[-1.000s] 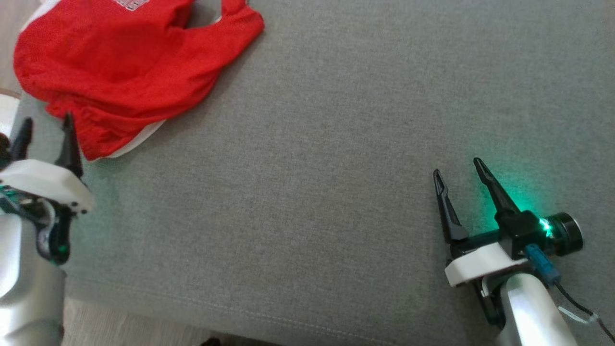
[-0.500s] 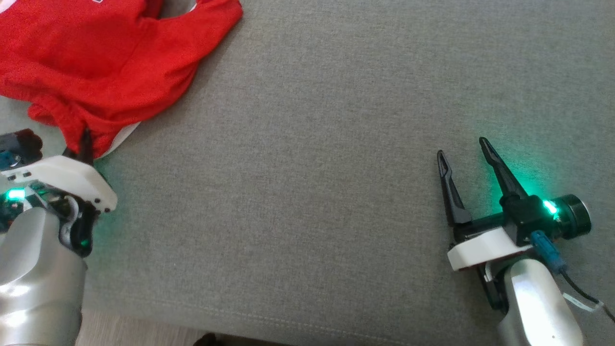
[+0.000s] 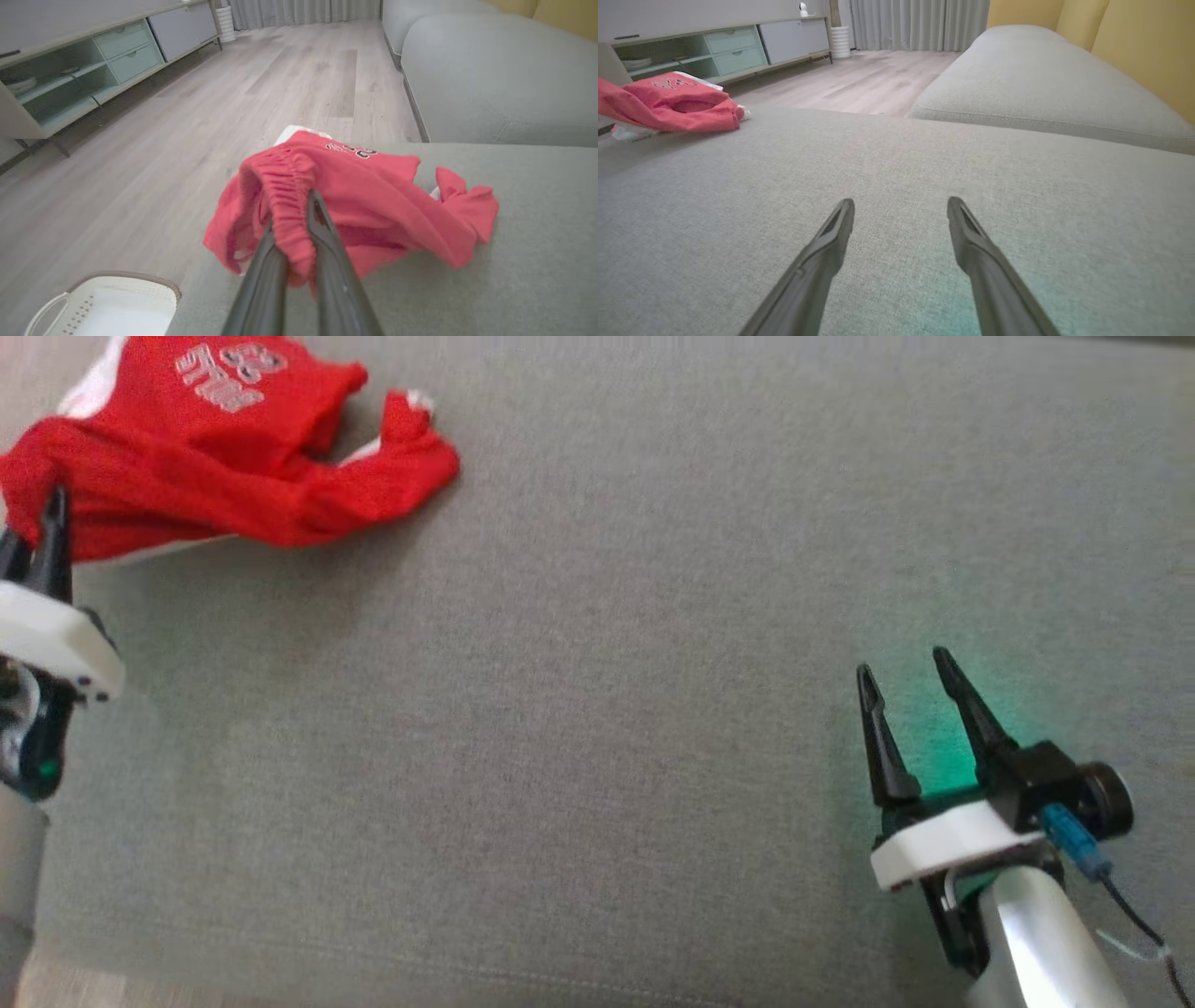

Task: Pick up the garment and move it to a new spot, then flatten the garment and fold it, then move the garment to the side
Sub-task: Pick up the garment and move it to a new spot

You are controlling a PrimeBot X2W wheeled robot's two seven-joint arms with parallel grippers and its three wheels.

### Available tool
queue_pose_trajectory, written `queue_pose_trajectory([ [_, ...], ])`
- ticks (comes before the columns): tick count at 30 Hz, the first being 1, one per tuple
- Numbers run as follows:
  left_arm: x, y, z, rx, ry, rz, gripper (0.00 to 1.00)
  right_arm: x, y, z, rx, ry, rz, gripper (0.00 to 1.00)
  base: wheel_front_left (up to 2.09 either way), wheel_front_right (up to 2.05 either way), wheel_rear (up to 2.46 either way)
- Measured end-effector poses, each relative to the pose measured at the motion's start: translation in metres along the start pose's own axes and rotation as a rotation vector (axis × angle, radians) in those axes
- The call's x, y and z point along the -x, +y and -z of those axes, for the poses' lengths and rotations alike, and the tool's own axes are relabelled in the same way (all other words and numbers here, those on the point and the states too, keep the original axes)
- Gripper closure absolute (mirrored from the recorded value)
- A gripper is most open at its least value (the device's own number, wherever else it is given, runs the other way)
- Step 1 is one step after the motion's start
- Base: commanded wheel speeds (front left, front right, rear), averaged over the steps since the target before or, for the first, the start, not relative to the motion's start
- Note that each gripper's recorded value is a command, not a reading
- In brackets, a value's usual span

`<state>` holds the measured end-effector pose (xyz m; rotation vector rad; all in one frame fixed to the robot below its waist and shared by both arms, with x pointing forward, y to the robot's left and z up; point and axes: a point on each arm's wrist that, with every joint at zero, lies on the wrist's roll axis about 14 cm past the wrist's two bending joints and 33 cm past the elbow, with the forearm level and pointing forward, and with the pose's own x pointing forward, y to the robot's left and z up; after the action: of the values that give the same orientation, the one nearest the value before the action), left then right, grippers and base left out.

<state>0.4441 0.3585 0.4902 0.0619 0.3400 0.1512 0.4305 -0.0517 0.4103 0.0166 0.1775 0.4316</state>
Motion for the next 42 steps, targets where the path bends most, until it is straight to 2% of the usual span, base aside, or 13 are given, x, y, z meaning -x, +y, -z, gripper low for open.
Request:
queue_pose_trajectory([
  [4,0.013,-0.018,-0.054,-0.086,-0.102,0.072,1.0,0.02,-0.009,-0.007,-0.018,-0.009,0.046,0.0,0.0,0.0,0.0],
  [8,0.029,-0.053,-0.108,-0.162,-0.202,0.171,1.0,0.04,-0.025,-0.025,-0.033,-0.058,0.114,0.0,0.0,0.0,0.0],
  [10,0.034,-0.064,-0.118,-0.184,-0.222,0.2,1.0,0.047,-0.03,-0.028,-0.036,-0.069,0.135,0.0,0.0,0.0,0.0],
  [17,0.066,-0.162,-0.168,-0.259,-0.31,0.449,1.0,0.109,-0.068,-0.024,-0.069,-0.084,0.31,0.0,0.0,0.0,0.0],
  [21,0.09,-0.226,-0.199,-0.196,-0.401,0.609,1.0,0.138,-0.087,-0.024,-0.078,-0.099,0.4,0.0,0.0,0.0,0.0],
  [25,0.107,-0.281,-0.204,-0.159,-0.414,0.734,1.0,0.16,-0.102,-0.025,-0.086,-0.117,0.475,0.0,0.0,0.0,0.0],
  [28,0.115,-0.317,-0.195,-0.113,-0.382,0.821,1.0,0.17,-0.108,-0.021,-0.094,-0.112,0.508,0.0,0.0,0.0,0.0],
  [32,0.094,-0.337,-0.156,-0.042,-0.265,0.848,1.0,0.169,-0.114,-0.013,-0.113,-0.088,0.527,0.0,0.0,0.0,0.0],
  [38,0.03,-0.322,-0.04,0.059,0.024,0.723,1.0,0.149,-0.12,-0.01,-0.116,-0.064,0.515,0.0,0.0,0.0,0.0],
  [42,0.0,-0.309,0.009,0.102,0.094,0.627,1.0,0.136,-0.128,-0.009,-0.11,-0.052,0.516,0.0,0.0,0.0,0.0],
])
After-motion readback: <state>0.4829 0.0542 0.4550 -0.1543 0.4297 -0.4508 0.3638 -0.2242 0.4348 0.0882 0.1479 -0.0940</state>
